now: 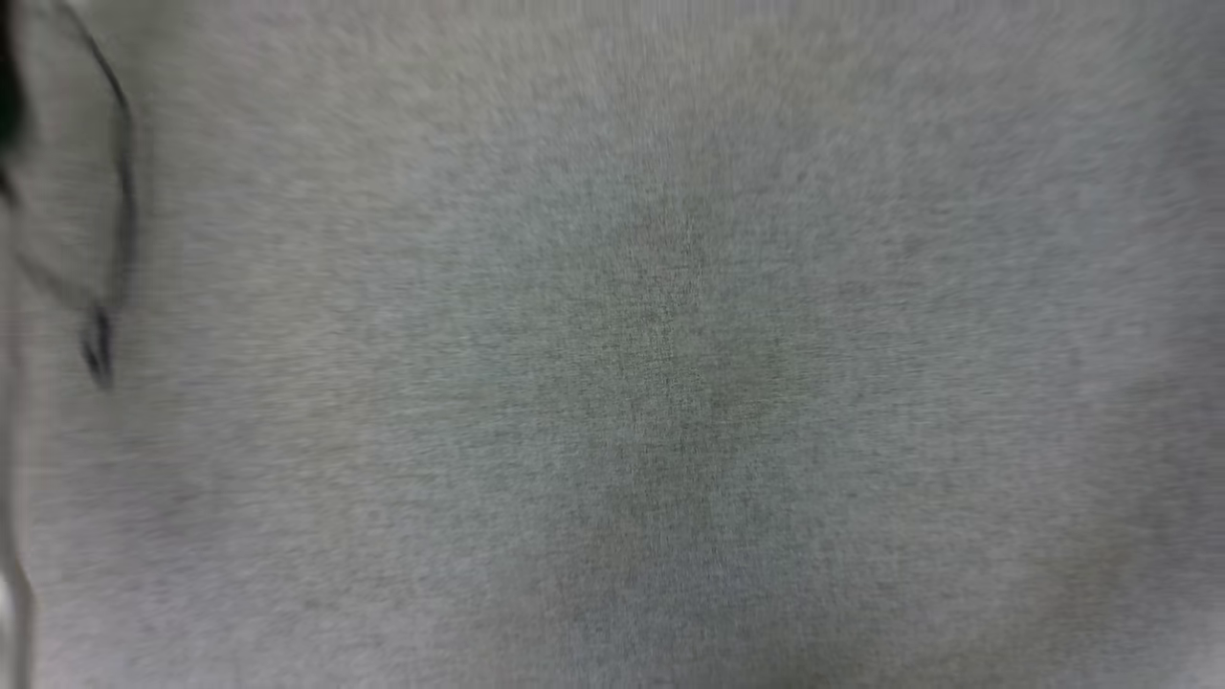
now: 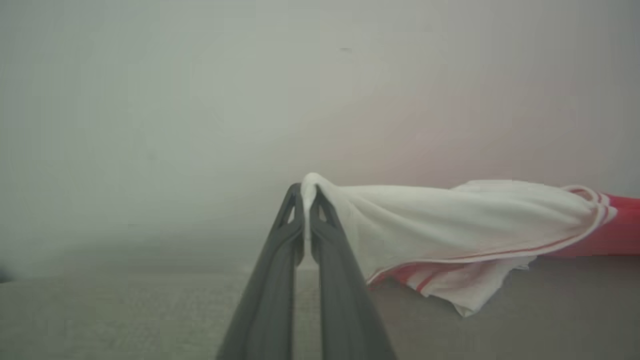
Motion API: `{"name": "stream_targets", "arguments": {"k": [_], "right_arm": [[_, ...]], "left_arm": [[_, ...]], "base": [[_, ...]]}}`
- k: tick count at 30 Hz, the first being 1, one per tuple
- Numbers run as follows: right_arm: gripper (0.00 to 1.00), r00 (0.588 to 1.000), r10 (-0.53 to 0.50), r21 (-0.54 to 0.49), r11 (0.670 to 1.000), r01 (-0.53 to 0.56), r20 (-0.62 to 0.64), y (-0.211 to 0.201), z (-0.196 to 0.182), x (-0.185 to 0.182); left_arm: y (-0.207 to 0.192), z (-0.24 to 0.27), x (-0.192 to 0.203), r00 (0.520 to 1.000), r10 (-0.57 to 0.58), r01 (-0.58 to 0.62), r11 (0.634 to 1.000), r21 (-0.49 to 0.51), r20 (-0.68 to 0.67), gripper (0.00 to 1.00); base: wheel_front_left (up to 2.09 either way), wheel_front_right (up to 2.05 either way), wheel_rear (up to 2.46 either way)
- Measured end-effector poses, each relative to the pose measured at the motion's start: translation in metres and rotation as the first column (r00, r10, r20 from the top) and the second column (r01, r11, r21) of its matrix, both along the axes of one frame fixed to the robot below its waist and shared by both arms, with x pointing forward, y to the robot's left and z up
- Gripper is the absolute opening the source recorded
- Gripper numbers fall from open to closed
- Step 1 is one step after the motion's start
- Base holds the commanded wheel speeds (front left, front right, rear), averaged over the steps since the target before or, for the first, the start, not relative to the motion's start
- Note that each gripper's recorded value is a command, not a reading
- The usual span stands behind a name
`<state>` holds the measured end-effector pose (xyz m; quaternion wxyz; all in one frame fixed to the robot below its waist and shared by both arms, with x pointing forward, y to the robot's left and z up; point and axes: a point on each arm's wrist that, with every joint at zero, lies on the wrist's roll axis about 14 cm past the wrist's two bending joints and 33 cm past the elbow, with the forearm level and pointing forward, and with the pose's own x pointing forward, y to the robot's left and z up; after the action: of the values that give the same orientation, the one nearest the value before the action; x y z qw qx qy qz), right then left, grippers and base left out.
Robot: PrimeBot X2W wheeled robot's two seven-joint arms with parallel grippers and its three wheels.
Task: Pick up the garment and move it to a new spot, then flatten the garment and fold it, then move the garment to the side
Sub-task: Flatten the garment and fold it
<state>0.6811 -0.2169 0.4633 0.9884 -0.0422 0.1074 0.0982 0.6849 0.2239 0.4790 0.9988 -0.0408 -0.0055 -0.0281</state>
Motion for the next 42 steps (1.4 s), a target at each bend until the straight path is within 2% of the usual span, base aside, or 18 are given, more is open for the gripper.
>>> {"name": "stream_targets", "arguments": {"k": [4,8,14,23,26,29,33,37,42], "right_arm": [[0.00,0.998,0.010,0.031,0.999,-0.008,-0.058,0.001,-0.015,-0.050],[0.00,0.991,0.022,0.046,0.999,-0.016,-0.130,0.002,-0.025,-0.106],[0.00,0.979,0.005,0.059,0.998,0.008,-0.202,-0.011,-0.029,-0.183],[0.00,0.960,-0.028,0.117,0.991,0.063,-0.277,-0.019,-0.039,-0.280],[0.00,0.940,-0.043,0.140,0.986,0.095,-0.337,-0.017,-0.051,-0.315],[0.00,0.924,-0.063,0.154,0.979,0.130,-0.378,-0.016,-0.056,-0.344],[0.00,0.909,-0.080,0.155,0.976,0.156,-0.408,-0.012,-0.052,-0.365],[0.00,0.914,-0.084,0.152,0.976,0.156,-0.397,-0.004,-0.037,-0.360],[0.00,0.920,-0.076,0.132,0.982,0.137,-0.385,0.002,-0.026,-0.336]], "left_arm": [[0.014,-0.024,-0.058,0.996,0.038,-0.042,0.998,-0.049,-0.085,0.00],[0.028,-0.047,-0.131,0.978,0.085,-0.097,0.994,-0.056,-0.188,0.00],[0.037,-0.047,-0.227,0.958,0.143,-0.168,0.982,-0.084,-0.250,0.00],[0.039,-0.034,-0.337,0.923,0.211,-0.260,0.958,-0.118,-0.323,0.00],[0.039,-0.036,-0.366,0.904,0.224,-0.287,0.949,-0.130,-0.365,0.00],[0.041,-0.034,-0.387,0.890,0.236,-0.310,0.941,-0.137,-0.390,0.00],[0.043,-0.022,-0.396,0.891,0.242,-0.315,0.939,-0.139,-0.384,0.00],[0.035,-0.010,-0.381,0.911,0.210,-0.277,0.949,-0.148,-0.356,0.00],[0.018,0.004,-0.341,0.944,0.140,-0.194,0.968,-0.159,-0.300,0.00]], "base": [[0.00,0.00,0.00],[0.00,0.00,0.00],[0.00,0.00,0.00],[0.00,0.00,0.00],[0.00,0.00,0.00],[0.00,0.00,0.00],[0.00,0.00,0.00],[0.00,0.00,0.00],[0.00,0.00,0.00]]}}
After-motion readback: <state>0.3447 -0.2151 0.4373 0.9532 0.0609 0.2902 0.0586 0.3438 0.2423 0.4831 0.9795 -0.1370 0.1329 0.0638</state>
